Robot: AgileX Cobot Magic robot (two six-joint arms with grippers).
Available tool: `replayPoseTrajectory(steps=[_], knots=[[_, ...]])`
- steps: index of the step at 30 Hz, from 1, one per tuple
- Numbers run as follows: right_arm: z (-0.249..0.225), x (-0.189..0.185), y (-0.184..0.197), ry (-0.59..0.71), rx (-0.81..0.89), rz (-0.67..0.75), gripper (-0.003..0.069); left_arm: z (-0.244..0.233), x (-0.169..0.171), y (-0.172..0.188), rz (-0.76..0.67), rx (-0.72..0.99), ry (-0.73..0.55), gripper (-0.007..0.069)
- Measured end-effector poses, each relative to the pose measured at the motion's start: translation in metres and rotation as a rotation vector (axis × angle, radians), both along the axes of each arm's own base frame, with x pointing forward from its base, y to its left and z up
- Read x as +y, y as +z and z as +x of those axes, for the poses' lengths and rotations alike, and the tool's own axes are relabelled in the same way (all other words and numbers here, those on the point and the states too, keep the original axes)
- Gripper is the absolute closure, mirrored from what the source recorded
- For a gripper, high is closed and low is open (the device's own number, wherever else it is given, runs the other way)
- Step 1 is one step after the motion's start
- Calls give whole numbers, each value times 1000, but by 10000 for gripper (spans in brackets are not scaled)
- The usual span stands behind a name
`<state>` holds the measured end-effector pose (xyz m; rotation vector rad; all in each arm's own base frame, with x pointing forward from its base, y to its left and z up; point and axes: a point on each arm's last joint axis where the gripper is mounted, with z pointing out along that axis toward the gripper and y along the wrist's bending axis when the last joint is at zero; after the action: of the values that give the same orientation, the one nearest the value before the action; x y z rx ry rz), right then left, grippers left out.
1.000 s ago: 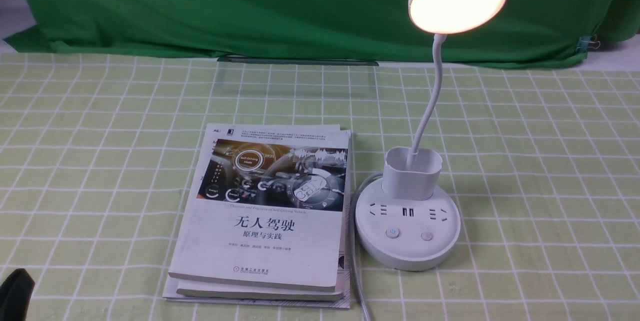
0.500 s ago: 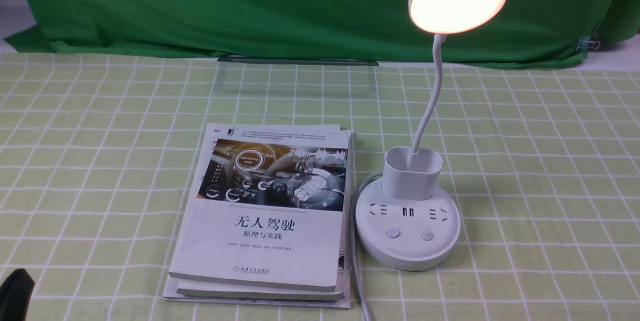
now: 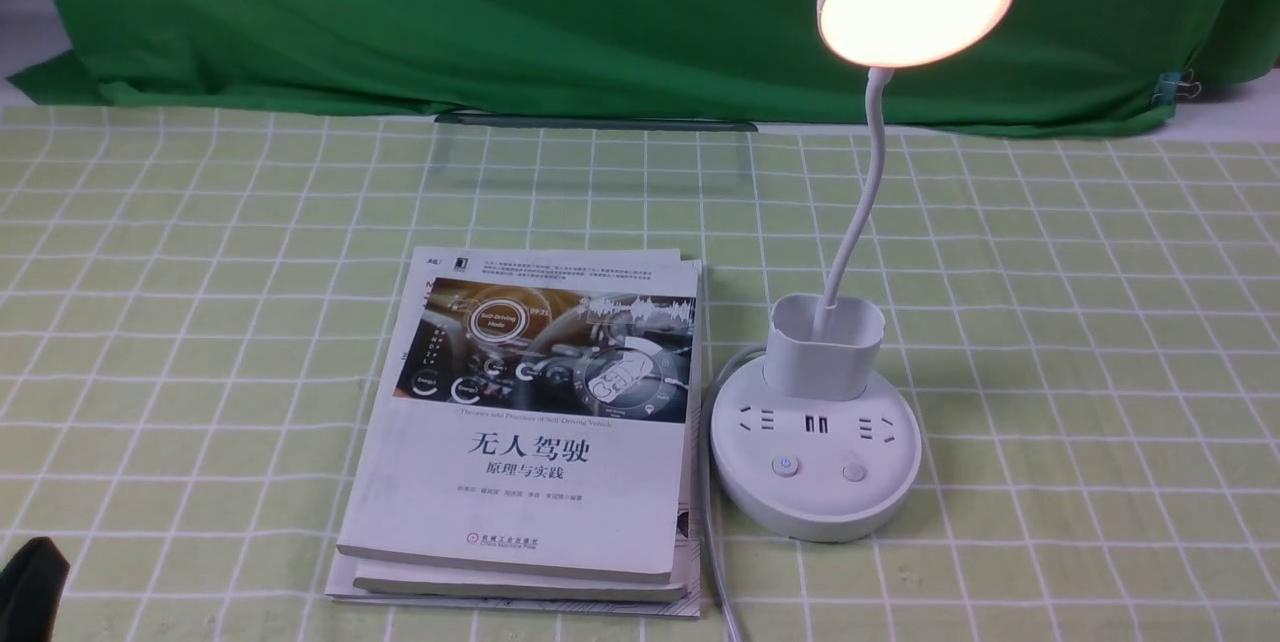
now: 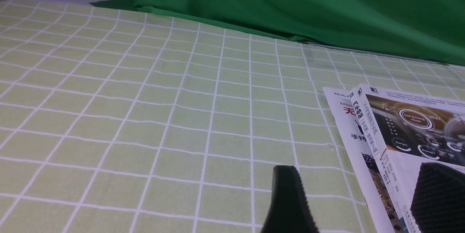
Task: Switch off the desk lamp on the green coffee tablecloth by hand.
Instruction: 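Press the power button on the lamp base to turn the lamp off with the right gripper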
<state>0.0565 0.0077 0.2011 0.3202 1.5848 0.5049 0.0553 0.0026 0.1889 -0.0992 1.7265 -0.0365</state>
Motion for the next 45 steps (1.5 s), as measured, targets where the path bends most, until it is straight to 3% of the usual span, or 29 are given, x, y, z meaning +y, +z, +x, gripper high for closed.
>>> replayPoseTrajectory(steps=[4, 7, 12, 14, 17, 20, 24, 28, 35, 45], knots=[[0, 0, 2, -4, -20, 28, 440, 0, 0, 0, 0, 0, 0, 215], [-2, 1, 13, 19, 53, -31, 503, 0, 0, 0, 0, 0, 0, 215], [7, 8, 63, 141, 327, -327, 608, 0, 0, 0, 0, 0, 0, 215], [11, 9, 72, 178, 406, -375, 609, 0, 0, 0, 0, 0, 0, 215], [37, 15, 94, 312, 710, -472, 609, 0, 0, 0, 0, 0, 0, 215], [68, 19, 101, 375, 844, -510, 609, 0, 0, 0, 0, 0, 0, 215], [105, 31, 95, 456, 945, -516, 612, 0, 0, 0, 0, 0, 0, 215], [139, 70, 77, 617, 995, -600, 612, 0, 0, 0, 0, 0, 0, 215], [177, 136, 49, 785, 1012, -719, 612, 0, 0, 0, 0, 0, 0, 215], [221, 169, 17, 808, 1087, -765, 612, 0, 0, 0, 0, 0, 0, 215]])
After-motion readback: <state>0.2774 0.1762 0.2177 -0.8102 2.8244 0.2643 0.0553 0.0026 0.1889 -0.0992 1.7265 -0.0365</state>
